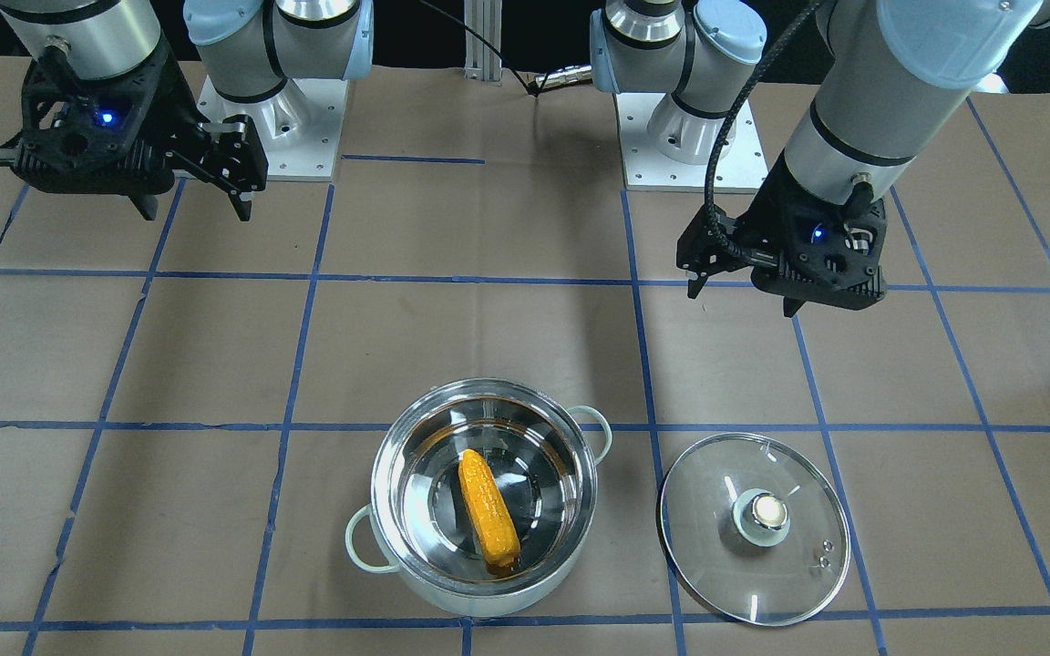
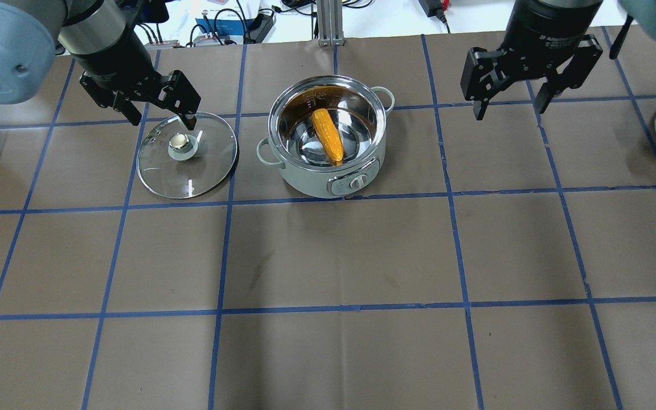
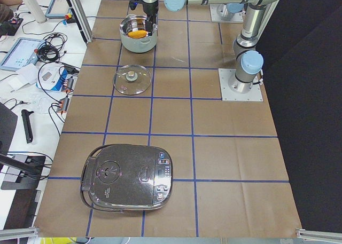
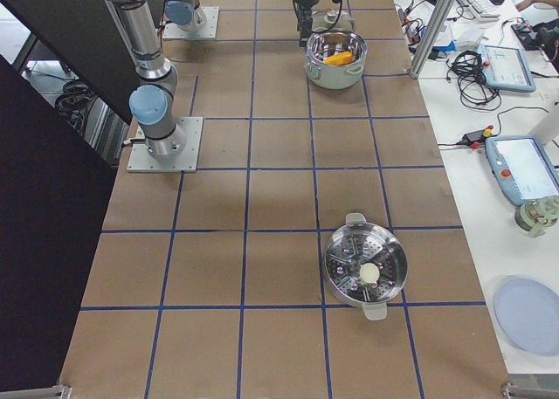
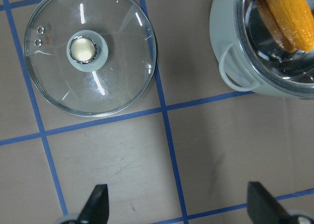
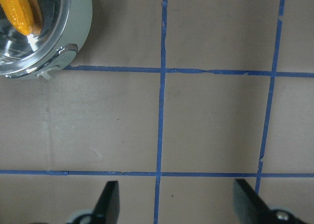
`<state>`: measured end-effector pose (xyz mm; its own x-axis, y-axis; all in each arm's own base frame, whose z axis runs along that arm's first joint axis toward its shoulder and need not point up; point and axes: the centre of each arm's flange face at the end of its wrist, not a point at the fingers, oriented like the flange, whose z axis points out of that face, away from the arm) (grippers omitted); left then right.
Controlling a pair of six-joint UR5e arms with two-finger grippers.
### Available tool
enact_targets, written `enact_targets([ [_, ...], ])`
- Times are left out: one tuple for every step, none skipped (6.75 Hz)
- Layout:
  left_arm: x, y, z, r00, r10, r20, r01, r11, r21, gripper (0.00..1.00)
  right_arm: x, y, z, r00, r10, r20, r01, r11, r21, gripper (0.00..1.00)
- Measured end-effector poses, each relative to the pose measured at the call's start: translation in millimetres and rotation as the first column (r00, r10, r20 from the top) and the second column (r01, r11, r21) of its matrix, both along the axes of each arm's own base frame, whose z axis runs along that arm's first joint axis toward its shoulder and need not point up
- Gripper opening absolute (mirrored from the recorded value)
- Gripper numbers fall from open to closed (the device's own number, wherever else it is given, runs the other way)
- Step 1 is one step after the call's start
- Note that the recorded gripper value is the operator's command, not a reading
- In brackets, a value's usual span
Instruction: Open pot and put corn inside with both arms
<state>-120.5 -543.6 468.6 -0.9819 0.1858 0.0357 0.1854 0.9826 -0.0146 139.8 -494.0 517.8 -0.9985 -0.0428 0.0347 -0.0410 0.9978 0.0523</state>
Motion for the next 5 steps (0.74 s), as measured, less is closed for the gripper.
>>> enact_targets([
  [-1.4, 2.6, 1.9, 1.000, -0.003, 0.006, 0.003, 1.000, -0.004, 1.00, 0.7, 8.6, -4.5, 1.000, -0.002, 0.001, 0.002, 1.000, -0.009, 0.90],
  [-1.7, 2.9, 2.1, 1.000, -0.005, 0.007, 0.005, 1.000, -0.005, 1.00, 1.0, 11.5, -5.9, 1.000, -0.003, 0.002, 0.003, 0.999, -0.033, 0.91],
  [-1.7, 2.1, 2.1, 1.000, -0.007, 0.007, 0.007, 1.000, -0.006, 1.00, 1.3, 12.2, -5.3, 1.000, -0.003, 0.002, 0.003, 0.999, -0.047, 0.91],
  [-1.6, 1.3, 2.4, 1.000, -0.007, 0.006, 0.007, 1.000, -0.007, 1.00, 1.4, 12.1, -4.4, 1.000, -0.004, 0.003, 0.004, 0.999, -0.054, 0.91],
  [-1.1, 0.8, 2.7, 1.000, -0.007, 0.005, 0.007, 1.000, -0.007, 1.00, 1.7, 11.7, -4.5, 1.000, -0.003, 0.003, 0.003, 0.998, -0.059, 0.91],
])
